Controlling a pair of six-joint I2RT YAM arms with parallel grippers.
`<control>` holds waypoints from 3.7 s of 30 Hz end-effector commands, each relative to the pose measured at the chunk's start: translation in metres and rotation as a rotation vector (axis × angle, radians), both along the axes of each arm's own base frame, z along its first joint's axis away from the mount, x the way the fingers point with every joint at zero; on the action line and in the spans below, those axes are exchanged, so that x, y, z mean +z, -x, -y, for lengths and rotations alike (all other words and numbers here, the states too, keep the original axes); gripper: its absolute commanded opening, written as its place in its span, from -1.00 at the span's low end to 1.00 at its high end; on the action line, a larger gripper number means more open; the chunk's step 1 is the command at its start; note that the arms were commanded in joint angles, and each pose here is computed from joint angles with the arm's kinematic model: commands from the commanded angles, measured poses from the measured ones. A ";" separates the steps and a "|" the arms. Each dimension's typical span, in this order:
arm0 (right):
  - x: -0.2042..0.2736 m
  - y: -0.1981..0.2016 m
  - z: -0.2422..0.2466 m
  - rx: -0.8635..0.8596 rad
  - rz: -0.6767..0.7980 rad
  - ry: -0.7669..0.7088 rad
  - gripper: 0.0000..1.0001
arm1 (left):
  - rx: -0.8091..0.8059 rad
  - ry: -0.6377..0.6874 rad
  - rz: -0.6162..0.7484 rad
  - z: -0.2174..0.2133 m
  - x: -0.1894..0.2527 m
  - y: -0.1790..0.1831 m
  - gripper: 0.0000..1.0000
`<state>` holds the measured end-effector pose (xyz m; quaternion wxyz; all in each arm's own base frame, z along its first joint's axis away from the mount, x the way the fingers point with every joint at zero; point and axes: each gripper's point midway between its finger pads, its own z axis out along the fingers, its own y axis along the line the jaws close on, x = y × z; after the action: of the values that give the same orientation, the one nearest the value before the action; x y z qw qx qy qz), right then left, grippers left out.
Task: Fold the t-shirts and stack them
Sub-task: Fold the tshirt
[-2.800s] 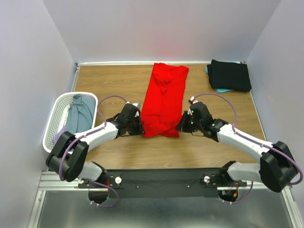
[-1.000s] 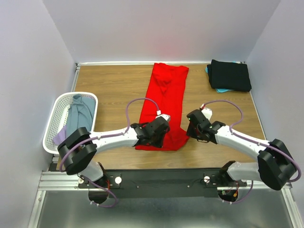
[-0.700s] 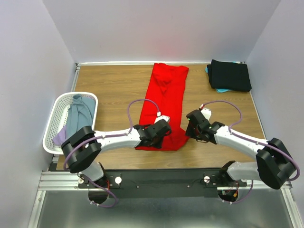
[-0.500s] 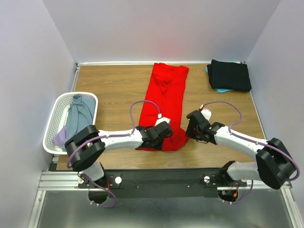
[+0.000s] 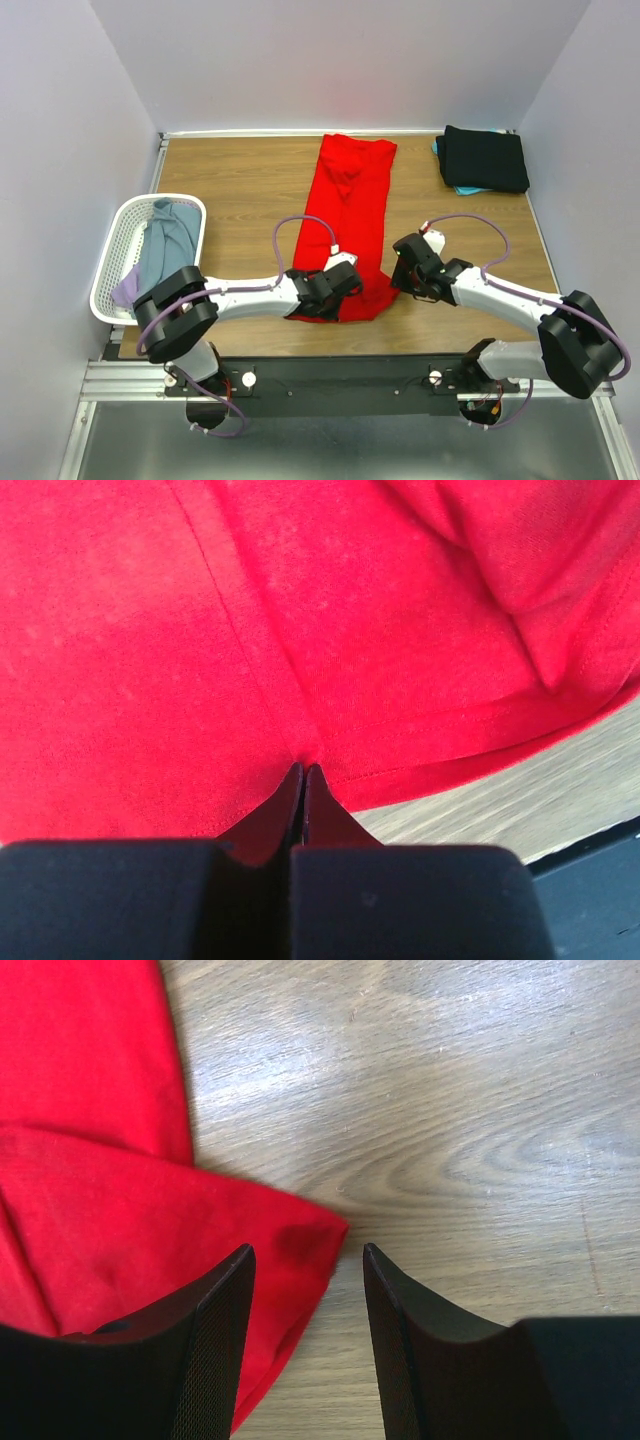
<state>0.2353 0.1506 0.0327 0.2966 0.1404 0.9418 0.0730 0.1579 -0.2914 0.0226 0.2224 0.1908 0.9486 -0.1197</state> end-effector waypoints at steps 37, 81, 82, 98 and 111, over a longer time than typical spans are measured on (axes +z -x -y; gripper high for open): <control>-0.003 0.009 -0.010 -0.006 0.009 -0.128 -0.46 | -0.108 0.024 -0.118 -0.023 0.012 0.042 -1.00; 0.026 0.014 -0.015 0.086 0.052 -0.153 -0.99 | -0.057 0.240 -0.011 0.002 0.071 0.003 -0.49; 0.037 0.015 -0.018 0.100 0.077 -0.186 -0.99 | -0.041 0.244 -0.010 -0.001 0.071 -0.001 -0.49; 0.091 0.050 -0.095 0.309 0.090 -0.366 -0.99 | 0.120 0.309 0.007 -0.043 0.076 -0.052 -0.55; 0.068 0.093 -0.197 0.475 -0.005 -0.316 -0.99 | 0.197 0.309 0.013 -0.070 0.071 -0.076 -0.56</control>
<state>0.1417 0.3198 0.0964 0.2316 -0.0435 0.9304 0.2809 0.2340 -0.2232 0.0941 0.2670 0.0515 0.9339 -0.2321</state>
